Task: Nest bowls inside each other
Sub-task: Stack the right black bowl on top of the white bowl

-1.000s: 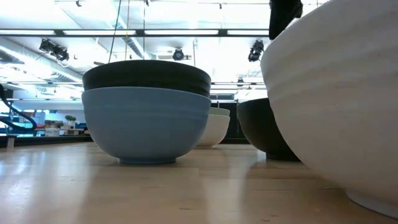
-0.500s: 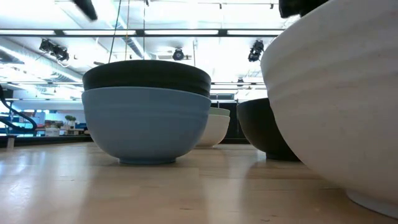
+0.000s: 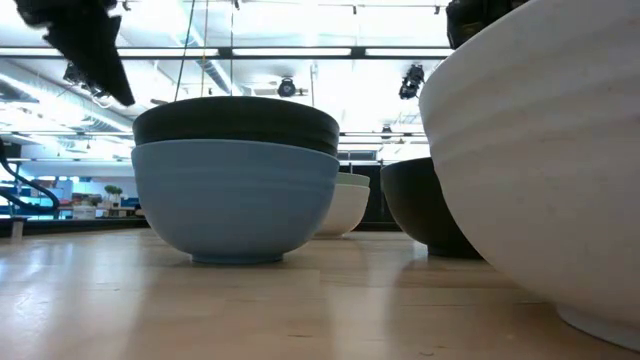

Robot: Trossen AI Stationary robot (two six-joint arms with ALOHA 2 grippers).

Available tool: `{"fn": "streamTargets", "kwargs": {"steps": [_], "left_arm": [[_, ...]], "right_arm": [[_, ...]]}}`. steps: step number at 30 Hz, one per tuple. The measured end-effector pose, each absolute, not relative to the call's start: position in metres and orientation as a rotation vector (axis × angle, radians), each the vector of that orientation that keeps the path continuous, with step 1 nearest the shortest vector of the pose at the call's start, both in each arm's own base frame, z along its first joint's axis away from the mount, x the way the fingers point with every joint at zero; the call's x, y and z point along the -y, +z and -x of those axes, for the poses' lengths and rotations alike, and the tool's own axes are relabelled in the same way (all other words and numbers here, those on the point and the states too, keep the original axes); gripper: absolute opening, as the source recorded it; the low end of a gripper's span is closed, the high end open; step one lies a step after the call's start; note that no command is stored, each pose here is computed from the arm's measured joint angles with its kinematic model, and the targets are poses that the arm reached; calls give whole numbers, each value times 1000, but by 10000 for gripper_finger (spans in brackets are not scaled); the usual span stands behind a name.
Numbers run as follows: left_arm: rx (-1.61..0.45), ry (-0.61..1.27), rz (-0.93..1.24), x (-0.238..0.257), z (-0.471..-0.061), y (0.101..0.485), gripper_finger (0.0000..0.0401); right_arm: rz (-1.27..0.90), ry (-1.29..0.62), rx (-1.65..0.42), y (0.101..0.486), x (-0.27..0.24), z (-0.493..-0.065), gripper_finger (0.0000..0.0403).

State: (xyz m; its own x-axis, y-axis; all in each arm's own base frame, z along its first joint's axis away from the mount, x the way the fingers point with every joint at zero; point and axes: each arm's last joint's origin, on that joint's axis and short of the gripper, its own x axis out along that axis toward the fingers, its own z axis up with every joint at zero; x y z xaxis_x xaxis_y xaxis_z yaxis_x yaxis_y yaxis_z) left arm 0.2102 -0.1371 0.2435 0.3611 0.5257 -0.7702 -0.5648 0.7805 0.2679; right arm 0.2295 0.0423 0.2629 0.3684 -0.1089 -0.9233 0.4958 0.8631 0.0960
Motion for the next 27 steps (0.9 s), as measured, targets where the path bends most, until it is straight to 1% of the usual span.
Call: {"fn": "streamTargets", "kwargs": {"steps": [5, 8, 12, 14, 21, 27], "left_arm": [[-902, 695, 70, 126, -197, 233, 13], [-854, 662, 125, 120, -190, 229, 13], [-861, 609, 219, 112, -184, 230, 22], [-858, 607, 233, 108, -181, 233, 28], [-822, 527, 238, 107, -183, 242, 38], [-759, 433, 215, 110, -193, 249, 23]], "right_arm": [[-393, -376, -1101, 264, -41, -235, 68], [-420, -355, -1092, 263, -40, -238, 68], [-436, -356, -1098, 262, -37, -239, 68], [-443, -361, -1105, 261, -36, -240, 68], [-447, -365, -1131, 255, -37, -245, 67], [-432, -366, -1162, 244, -36, -245, 67]]}}
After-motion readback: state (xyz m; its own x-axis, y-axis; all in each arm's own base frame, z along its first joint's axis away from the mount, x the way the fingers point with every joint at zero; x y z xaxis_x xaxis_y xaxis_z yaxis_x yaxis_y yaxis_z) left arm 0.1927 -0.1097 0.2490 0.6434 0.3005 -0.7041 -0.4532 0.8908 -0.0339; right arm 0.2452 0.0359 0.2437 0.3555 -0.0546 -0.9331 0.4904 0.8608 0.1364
